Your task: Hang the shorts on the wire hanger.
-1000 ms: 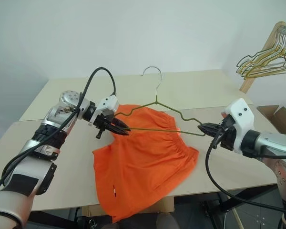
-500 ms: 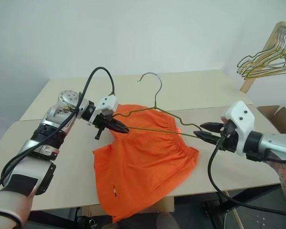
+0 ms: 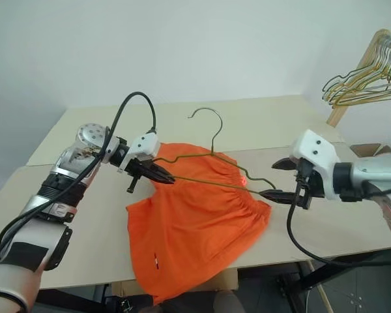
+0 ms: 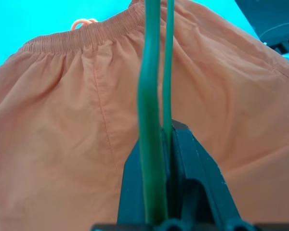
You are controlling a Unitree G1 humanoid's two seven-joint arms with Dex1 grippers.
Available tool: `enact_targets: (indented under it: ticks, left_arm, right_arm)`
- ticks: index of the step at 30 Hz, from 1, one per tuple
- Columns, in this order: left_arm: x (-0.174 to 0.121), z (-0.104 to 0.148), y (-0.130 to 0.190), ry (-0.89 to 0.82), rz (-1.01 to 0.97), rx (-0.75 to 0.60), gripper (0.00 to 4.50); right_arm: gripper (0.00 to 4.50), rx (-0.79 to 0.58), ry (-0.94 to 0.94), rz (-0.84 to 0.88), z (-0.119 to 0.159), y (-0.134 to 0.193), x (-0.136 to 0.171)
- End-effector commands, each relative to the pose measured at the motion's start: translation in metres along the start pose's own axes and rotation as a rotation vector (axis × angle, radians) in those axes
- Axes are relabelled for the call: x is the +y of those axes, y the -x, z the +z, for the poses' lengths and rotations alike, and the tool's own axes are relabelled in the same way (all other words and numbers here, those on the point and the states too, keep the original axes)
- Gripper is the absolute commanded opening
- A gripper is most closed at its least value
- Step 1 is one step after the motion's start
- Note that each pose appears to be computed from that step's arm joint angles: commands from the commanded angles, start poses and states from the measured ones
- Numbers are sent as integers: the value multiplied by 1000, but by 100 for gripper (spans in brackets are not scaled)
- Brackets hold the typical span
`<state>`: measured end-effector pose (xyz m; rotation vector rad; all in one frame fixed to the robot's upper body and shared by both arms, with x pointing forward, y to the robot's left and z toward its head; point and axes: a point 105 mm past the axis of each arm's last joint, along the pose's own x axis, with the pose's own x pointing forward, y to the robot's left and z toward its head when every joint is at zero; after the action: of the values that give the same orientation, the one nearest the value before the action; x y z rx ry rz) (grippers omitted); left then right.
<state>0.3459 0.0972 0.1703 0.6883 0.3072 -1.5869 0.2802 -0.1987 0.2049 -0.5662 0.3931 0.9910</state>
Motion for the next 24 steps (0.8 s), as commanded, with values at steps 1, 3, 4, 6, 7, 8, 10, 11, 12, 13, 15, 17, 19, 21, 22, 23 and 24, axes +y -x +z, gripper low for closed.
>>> enact_targets:
  ticks: [1,3,4,6,7,8,10,11,12,13,15,17,19,21,22,23,24]
  left_arm:
    - [1,12,7,-46,26,-23,0]
    - [-1,13,7,-60,18,-21,0]
    - [-2,13,7,-64,15,-21,0]
    - [-4,14,7,-72,11,-19,0]
    - [-4,14,7,-74,11,-18,0]
    - [-4,14,7,-80,15,-14,0]
    - [-4,14,7,-85,22,-9,0]
    - [-4,14,7,-83,23,-12,0]
    - [-4,14,7,-81,24,-14,0]
    - [-4,14,8,-80,24,-16,0]
    - [-4,14,8,-80,26,-16,0]
    - [-3,14,8,-81,28,-17,0]
    - [-2,15,9,-81,29,-18,0]
    - [-2,16,9,-81,28,-21,0]
    - [-2,16,9,-82,28,-22,0]
    - [-2,16,9,-83,27,-22,0]
    - [-2,16,9,-85,27,-23,0]
  right_arm:
    - [448,37,3,96,7,-3,3]
    - [448,83,-1,124,3,-12,2]
    - [448,98,0,133,3,-14,1]
    - [411,110,-9,157,3,-20,0]
    - [389,113,-9,165,3,-21,0]
    - [356,116,-7,169,4,-23,-2]
    - [282,124,9,189,7,-23,-1]
    - [253,130,14,201,7,-23,1]
    - [212,139,22,219,6,-23,4]
    - [177,148,26,234,4,-24,6]
    - [108,169,29,242,-1,-26,8]
    - [37,174,27,239,-3,-27,8]
    - [2,171,24,236,-2,-28,8]
    - [2,172,25,237,-3,-28,9]
    - [2,173,27,237,-3,-28,9]
    - [2,173,26,239,-3,-28,10]
    - [2,173,24,239,-3,-28,10]
